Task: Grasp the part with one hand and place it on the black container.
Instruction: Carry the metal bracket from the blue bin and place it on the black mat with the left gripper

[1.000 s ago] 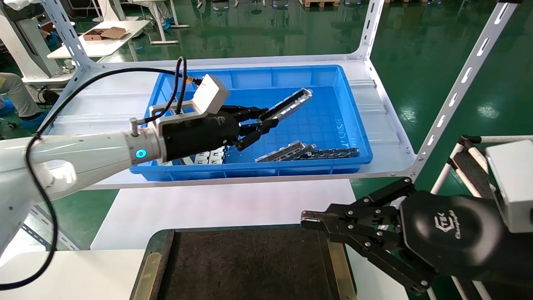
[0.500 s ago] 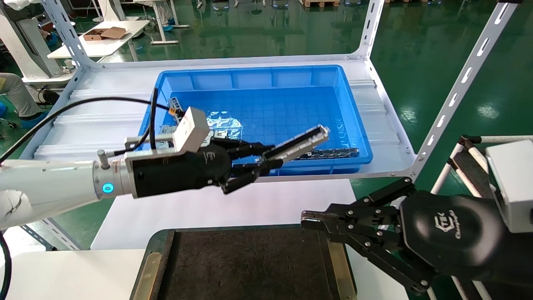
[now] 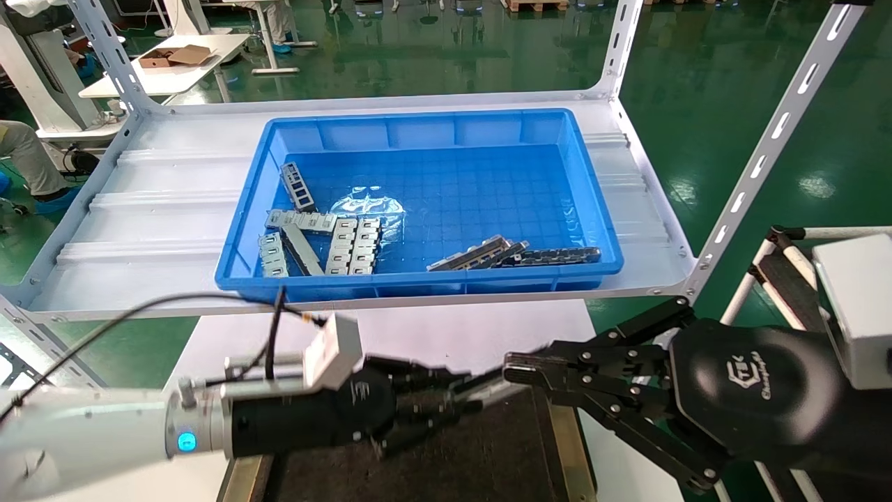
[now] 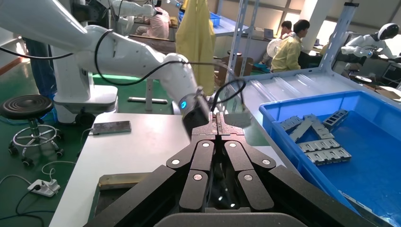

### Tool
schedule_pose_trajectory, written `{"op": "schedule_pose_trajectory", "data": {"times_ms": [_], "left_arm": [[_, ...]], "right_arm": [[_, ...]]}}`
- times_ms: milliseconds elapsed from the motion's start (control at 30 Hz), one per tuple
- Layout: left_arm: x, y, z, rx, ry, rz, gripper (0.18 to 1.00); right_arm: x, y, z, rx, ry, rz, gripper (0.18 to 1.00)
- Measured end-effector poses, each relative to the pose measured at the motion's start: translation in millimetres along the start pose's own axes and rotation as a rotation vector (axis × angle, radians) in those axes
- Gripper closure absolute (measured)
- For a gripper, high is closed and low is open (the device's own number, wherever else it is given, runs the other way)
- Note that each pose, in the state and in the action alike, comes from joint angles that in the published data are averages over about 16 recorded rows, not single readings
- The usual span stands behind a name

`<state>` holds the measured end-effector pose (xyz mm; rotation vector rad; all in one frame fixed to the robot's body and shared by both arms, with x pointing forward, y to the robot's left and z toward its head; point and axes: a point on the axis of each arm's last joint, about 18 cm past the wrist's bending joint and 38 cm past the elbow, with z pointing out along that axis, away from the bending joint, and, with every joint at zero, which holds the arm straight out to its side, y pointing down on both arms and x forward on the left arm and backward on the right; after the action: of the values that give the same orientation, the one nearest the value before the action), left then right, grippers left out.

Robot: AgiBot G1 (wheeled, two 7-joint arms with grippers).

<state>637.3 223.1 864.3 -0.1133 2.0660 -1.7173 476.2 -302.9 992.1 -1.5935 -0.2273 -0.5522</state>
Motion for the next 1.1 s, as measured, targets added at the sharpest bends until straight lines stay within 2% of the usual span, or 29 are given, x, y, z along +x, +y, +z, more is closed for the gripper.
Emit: {"op": "schedule_pose_trajectory", "data": {"times_ms": [200,400,833,1100], "left_arm": [[21,45,11,-0.056,-0.078,-0.104,0.823],[36,75,32,-0.086,-0.191,-0.206,0.823],[54,106,95,-0.072,-0.4,-0.398,0.823],[60,121,123,-0.055,-0.504,-0.501,0.823]], "right_arm": [[0,0,0,0.0,0.0,0.0,0.988],[0,0,0,0.0,0.0,0.0,0.988],[0,0,0,0.0,0.0,0.0,0.988],[0,0,0,0.0,0.0,0.0,0.988]]}}
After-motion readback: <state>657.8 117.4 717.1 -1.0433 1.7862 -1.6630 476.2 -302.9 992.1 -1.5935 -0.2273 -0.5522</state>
